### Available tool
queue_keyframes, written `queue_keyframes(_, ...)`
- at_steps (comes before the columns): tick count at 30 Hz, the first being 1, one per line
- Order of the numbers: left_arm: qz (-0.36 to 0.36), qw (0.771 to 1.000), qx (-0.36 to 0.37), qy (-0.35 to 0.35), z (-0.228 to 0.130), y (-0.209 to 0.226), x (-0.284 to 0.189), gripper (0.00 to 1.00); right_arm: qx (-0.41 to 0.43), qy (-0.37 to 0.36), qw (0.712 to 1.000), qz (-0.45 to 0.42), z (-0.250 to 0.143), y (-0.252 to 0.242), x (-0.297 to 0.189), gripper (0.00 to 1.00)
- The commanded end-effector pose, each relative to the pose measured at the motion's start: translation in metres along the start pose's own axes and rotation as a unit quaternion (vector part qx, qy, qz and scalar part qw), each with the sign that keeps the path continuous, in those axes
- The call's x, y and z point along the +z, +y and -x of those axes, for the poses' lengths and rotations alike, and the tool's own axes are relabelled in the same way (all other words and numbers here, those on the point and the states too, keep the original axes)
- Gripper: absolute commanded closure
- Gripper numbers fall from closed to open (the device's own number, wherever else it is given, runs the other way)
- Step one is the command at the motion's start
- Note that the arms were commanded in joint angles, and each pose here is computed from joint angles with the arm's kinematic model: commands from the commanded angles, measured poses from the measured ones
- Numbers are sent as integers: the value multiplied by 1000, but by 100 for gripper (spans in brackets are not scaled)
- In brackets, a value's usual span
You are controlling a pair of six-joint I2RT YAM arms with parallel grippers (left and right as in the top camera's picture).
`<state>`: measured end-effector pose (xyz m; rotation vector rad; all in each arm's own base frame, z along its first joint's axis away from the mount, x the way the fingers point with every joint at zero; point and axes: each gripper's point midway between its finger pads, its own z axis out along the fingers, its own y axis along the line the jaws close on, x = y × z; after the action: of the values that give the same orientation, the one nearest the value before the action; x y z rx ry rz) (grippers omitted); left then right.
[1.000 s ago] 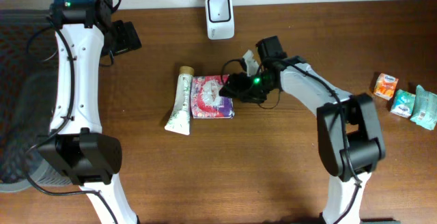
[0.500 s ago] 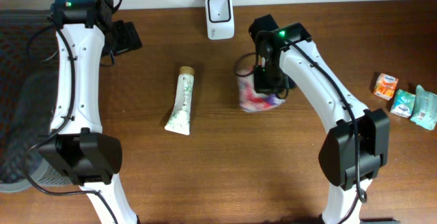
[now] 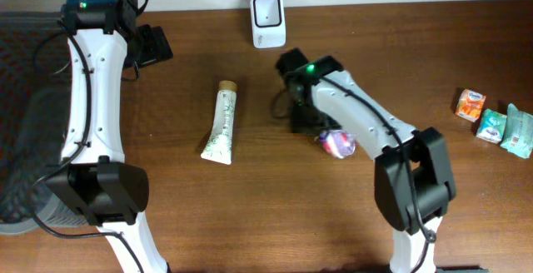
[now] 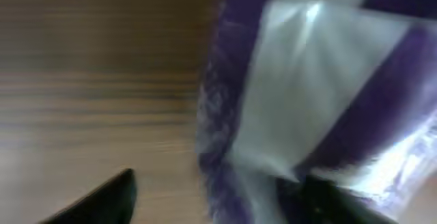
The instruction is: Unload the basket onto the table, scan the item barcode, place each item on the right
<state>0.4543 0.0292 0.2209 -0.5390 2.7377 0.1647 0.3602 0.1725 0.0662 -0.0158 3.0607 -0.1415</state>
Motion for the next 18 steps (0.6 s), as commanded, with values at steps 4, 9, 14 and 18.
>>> queue_keyframes(4,-6,1000,-10,-13,3,3,-11,1,-36,-19,983,180,41,20,-90,7)
queue_keyframes(9,-5,1000,-11,-13,3,4,-11,1,-24,84,972,216,16,-103,-50,8)
queue_keyframes(14,-6,1000,-11,-13,3,4,-11,1,0,56,923,380,6,-99,7,22)
queue_keyframes(18,-6,1000,-11,-13,3,4,-11,1,6,11,898,439,5,-77,38,33)
